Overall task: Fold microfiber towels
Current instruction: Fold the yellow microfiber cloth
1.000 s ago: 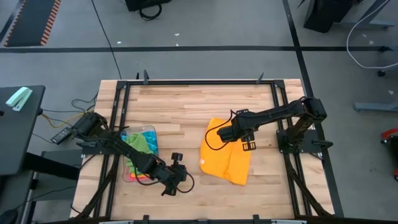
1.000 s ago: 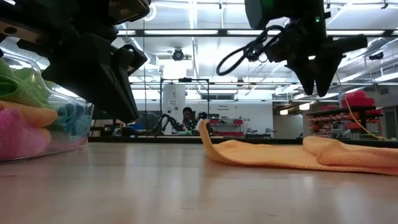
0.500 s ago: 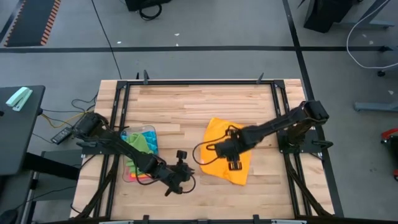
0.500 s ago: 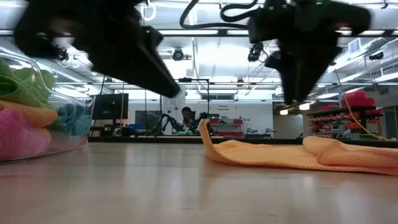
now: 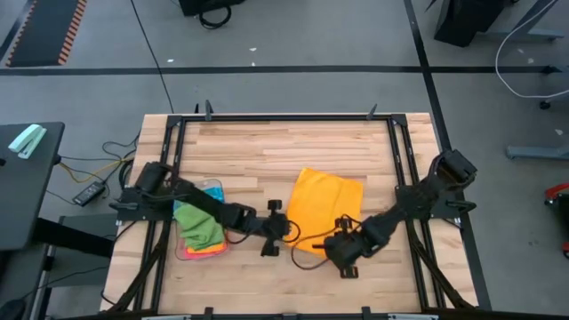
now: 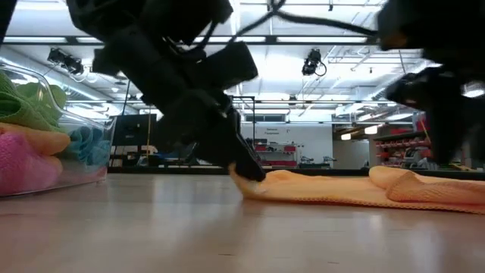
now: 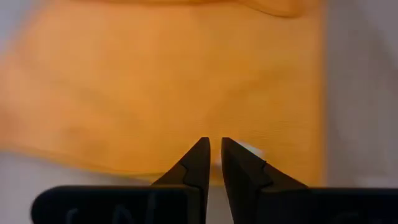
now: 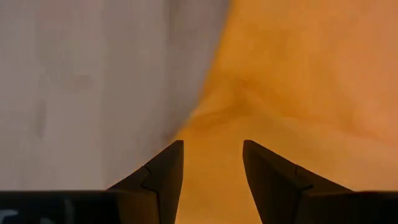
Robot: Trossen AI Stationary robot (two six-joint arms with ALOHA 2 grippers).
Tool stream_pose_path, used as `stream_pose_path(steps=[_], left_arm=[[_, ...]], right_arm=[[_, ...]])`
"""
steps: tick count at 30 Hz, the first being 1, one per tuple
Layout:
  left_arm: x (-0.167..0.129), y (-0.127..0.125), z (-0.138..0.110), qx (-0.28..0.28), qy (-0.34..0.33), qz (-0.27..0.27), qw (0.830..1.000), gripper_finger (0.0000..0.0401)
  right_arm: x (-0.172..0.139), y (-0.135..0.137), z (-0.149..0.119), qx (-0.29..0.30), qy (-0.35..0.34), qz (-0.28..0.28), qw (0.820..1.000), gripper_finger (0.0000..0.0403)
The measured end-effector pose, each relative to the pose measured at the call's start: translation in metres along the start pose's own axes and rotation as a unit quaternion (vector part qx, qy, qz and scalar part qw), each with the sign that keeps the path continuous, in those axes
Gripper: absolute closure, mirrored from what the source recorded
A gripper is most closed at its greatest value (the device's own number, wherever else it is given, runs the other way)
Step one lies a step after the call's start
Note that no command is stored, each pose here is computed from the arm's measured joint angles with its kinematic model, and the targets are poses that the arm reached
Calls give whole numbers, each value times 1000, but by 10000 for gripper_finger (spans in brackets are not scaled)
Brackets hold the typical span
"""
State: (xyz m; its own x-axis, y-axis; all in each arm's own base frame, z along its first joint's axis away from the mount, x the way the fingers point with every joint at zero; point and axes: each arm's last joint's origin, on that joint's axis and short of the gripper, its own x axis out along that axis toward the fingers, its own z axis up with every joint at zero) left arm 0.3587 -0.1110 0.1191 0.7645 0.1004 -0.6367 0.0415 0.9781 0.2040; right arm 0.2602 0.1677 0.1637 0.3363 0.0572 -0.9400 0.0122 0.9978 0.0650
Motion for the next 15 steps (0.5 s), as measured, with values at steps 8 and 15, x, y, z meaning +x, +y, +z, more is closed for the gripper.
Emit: stream_pose_path(steps=[8, 15], left_arm=[[6, -28, -10, -36, 8, -88, 995, 370], [-10, -67, -5, -10, -56, -146, 988, 378]], right_arm=[[20, 2, -40, -2, 7, -23, 1000, 228], [26, -13, -53, -53, 41, -51, 996, 228]])
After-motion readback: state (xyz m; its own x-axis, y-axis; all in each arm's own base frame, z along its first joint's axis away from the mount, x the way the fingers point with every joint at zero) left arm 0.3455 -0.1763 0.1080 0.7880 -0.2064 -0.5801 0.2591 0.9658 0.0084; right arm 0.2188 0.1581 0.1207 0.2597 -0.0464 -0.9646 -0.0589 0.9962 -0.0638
